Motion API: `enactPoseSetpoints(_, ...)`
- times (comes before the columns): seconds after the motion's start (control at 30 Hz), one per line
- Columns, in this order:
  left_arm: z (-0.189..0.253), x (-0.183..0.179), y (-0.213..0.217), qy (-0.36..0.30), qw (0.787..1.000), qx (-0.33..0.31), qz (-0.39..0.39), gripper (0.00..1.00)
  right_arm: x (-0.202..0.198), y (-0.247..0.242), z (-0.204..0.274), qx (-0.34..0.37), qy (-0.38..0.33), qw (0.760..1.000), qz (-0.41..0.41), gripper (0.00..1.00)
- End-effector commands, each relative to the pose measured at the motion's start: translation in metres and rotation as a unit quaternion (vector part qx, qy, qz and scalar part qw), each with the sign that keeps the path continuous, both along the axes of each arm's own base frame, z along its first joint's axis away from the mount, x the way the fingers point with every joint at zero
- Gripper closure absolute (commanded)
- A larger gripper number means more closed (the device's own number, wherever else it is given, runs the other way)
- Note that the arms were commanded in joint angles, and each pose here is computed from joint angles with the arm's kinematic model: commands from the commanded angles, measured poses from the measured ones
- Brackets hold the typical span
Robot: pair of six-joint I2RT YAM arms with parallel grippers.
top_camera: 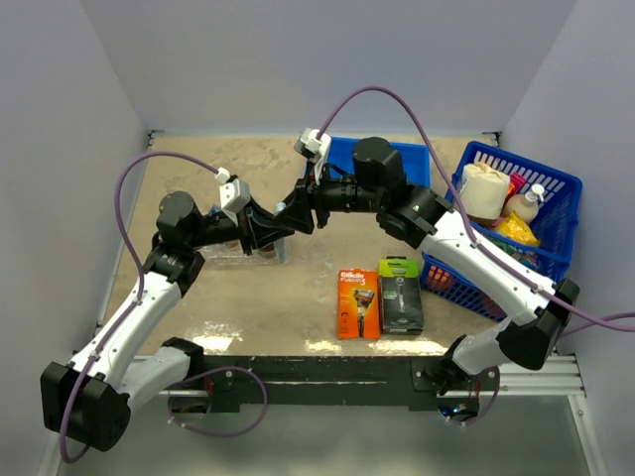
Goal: Prepare toiletry sets of a toothbrush and toothpaste on the tray
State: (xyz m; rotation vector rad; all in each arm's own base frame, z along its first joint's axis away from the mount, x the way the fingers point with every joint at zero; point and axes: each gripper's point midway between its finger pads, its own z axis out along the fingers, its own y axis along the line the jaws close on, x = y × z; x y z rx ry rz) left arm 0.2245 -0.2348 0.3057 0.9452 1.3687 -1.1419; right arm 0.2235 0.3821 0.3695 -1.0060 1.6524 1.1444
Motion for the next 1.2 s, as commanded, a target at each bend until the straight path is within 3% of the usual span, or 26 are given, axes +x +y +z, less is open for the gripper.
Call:
enactPoseSetpoints(0.0, 0.019, -0.003, -0.003, -0.040, 0.999, -0.006, -0.013, 1.00, -0.008, 0.001, 0.027, 0.031, -0.033, 0.999, 0.021, 0.57)
enactPoseSetpoints(0.4, 0.020, 0.000, -0.002, -0.039, 0.999, -0.007, -0.003, 1.00, -0.008, 0.002, 0.024, 0.029, -0.031, 0.999, 0.022, 0.87)
enactPoseSetpoints(0.47, 0.020, 0.003, -0.001, -0.039, 0.999, -0.008, 0.008, 0.81, -0.007, 0.001, 0.024, 0.029, -0.031, 0.999, 0.019, 0.89)
enactPoseSetpoints(0.5, 0.021, 0.004, 0.000, -0.040, 0.999, -0.008, 0.013, 0.61, -0.006, -0.001, 0.025, 0.030, -0.034, 0.999, 0.011, 0.90)
enactPoseSetpoints(0.6, 0.023, 0.011, 0.004, -0.043, 0.998, -0.003, 0.041, 0.30, 0.000, -0.006, 0.029, 0.037, -0.047, 0.998, -0.016, 0.94)
enactPoseSetpoints(0.7, 0.027, 0.014, 0.008, -0.055, 0.997, -0.001, 0.061, 0.17, 0.006, -0.022, 0.042, 0.055, -0.068, 0.994, -0.064, 0.94)
enactPoseSetpoints(0.97, 0.046, 0.014, 0.024, -0.106, 0.988, 0.001, 0.110, 0.10, 0.019, -0.080, 0.076, 0.096, -0.134, 0.965, -0.203, 0.94)
enactPoseSetpoints(1.1, 0.050, 0.036, 0.053, -0.109, 0.974, -0.005, 0.201, 0.10, 0.021, -0.087, 0.069, 0.097, -0.142, 0.960, -0.219, 0.94)
enactPoseSetpoints(1.17, 0.050, 0.054, 0.077, -0.102, 0.953, -0.012, 0.284, 0.09, 0.018, -0.083, 0.060, 0.099, -0.142, 0.961, -0.215, 0.95)
